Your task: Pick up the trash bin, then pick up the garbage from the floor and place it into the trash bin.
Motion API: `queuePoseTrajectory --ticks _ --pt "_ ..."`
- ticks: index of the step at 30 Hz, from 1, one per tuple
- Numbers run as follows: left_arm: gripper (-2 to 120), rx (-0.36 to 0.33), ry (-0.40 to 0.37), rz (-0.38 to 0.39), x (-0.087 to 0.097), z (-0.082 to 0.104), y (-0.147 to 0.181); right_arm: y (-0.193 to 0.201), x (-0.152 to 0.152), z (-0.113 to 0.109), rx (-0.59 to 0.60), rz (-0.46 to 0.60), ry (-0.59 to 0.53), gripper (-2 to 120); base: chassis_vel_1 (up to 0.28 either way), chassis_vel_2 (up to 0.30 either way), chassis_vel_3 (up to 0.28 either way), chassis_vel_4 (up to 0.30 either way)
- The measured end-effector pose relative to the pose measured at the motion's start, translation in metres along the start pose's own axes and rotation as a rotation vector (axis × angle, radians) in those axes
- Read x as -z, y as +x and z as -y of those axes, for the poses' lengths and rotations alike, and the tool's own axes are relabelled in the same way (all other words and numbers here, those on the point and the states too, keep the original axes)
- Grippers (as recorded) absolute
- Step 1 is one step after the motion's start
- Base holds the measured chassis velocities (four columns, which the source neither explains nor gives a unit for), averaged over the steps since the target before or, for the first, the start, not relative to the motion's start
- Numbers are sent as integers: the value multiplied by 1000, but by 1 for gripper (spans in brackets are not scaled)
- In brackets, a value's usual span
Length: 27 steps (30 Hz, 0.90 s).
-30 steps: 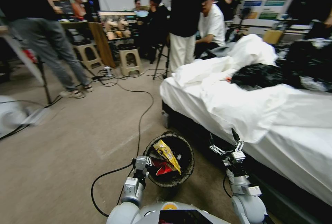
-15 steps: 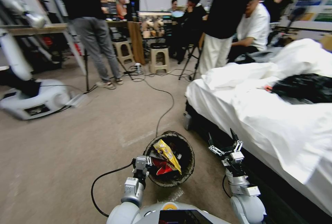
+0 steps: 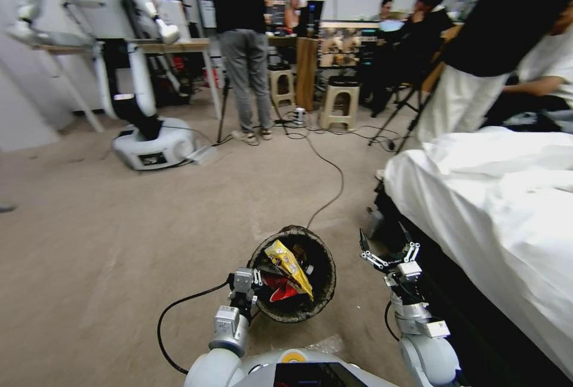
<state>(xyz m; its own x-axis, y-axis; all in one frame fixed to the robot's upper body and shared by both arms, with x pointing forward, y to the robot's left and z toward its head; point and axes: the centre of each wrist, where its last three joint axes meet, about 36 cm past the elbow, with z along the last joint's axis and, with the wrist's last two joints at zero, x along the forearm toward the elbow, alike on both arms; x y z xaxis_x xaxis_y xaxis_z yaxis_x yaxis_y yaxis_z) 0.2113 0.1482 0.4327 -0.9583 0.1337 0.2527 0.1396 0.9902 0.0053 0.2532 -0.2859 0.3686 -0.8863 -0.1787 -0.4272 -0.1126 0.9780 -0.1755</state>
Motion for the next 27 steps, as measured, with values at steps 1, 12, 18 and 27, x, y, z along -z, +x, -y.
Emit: queuePoseTrajectory --ticks 1,12,18,27 --pt "0 0 0 0 0 0 0 0 0 0 0 0 0 100 117 115 119 119" --pt "0 0 4 3 1 1 0 0 0 1 7 0 2 100 121 124 114 125" --pt "0 0 8 2 1 2 1 1 -1 -1 12 -2 -2 100 121 121 119 118" --pt "0 -7 10 -9 -6 7 -1 1 -2 -2 23 -1 0 100 120 119 122 123"
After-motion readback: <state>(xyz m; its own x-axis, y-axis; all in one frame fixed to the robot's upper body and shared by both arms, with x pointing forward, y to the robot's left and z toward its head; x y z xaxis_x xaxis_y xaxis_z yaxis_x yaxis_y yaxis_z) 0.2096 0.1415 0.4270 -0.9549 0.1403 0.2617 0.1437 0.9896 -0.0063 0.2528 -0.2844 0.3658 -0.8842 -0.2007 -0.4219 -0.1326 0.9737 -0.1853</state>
